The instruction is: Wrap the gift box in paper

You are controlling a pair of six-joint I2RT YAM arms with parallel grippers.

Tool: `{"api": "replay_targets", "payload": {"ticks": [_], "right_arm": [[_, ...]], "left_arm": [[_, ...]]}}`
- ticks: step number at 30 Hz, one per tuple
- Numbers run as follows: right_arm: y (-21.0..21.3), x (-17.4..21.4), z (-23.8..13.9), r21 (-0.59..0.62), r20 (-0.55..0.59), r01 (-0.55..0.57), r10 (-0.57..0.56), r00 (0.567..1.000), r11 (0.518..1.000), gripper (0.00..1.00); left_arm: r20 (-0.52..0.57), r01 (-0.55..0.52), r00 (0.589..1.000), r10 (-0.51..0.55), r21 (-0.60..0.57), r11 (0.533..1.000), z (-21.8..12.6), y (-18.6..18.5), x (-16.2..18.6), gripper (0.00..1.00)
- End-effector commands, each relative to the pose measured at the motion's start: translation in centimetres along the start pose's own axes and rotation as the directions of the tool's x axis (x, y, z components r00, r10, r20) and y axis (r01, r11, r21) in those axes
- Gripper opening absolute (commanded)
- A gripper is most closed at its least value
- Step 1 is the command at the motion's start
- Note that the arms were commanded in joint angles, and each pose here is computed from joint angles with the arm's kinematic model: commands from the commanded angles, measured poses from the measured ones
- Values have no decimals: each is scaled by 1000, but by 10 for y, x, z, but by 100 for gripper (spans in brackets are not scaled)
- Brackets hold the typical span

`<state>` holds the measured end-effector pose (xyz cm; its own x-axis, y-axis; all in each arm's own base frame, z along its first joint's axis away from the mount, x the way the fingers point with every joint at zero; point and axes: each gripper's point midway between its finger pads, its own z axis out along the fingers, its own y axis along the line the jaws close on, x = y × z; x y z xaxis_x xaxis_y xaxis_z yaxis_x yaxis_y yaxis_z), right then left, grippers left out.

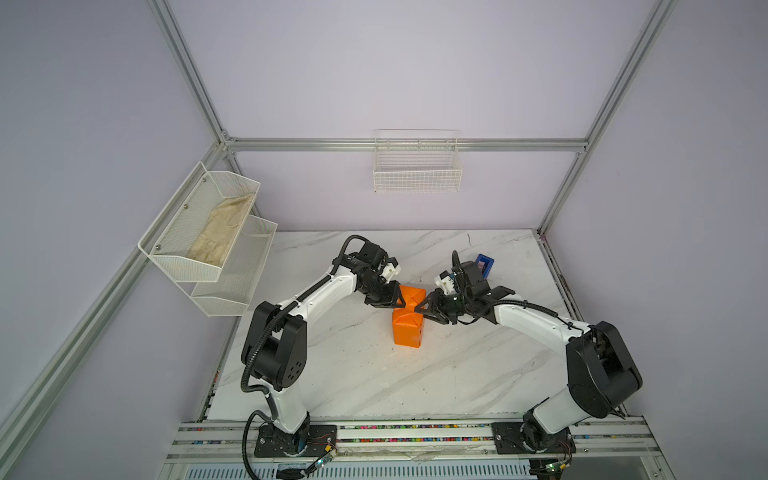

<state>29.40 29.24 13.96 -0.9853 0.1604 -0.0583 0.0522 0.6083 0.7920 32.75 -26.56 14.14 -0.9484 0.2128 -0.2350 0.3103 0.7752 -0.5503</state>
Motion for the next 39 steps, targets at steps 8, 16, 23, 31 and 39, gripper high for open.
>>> {"api": "replay_targets", "payload": {"ticks": [8, 16, 23, 31, 39], "right_arm": [[-20, -62, -76, 127, 240, 24, -54, 969, 992, 45], [-96, -142, -149, 105, 417, -33, -14, 909, 994, 42], [-144, -176, -152, -66, 412, -87, 106, 905, 994, 41], [-144, -188, -129, -257, 367, -75, 170, 915, 963, 36], [-152, -194, -95, -280, 303, -108, 195, 933, 954, 28]], "left_arm": [[-116, 9, 993, -12, -27, 1000, 21, 12, 33, 30], [-117, 10, 993, -13, -26, 1000, 20, 12, 35, 31], [-106, 23, 994, -24, -4, 1000, 18, 7, 32, 29], [-98, 63, 993, -67, -44, 997, 19, 14, 34, 30], [-98, 71, 992, -76, -57, 996, 19, 17, 36, 30]]}}
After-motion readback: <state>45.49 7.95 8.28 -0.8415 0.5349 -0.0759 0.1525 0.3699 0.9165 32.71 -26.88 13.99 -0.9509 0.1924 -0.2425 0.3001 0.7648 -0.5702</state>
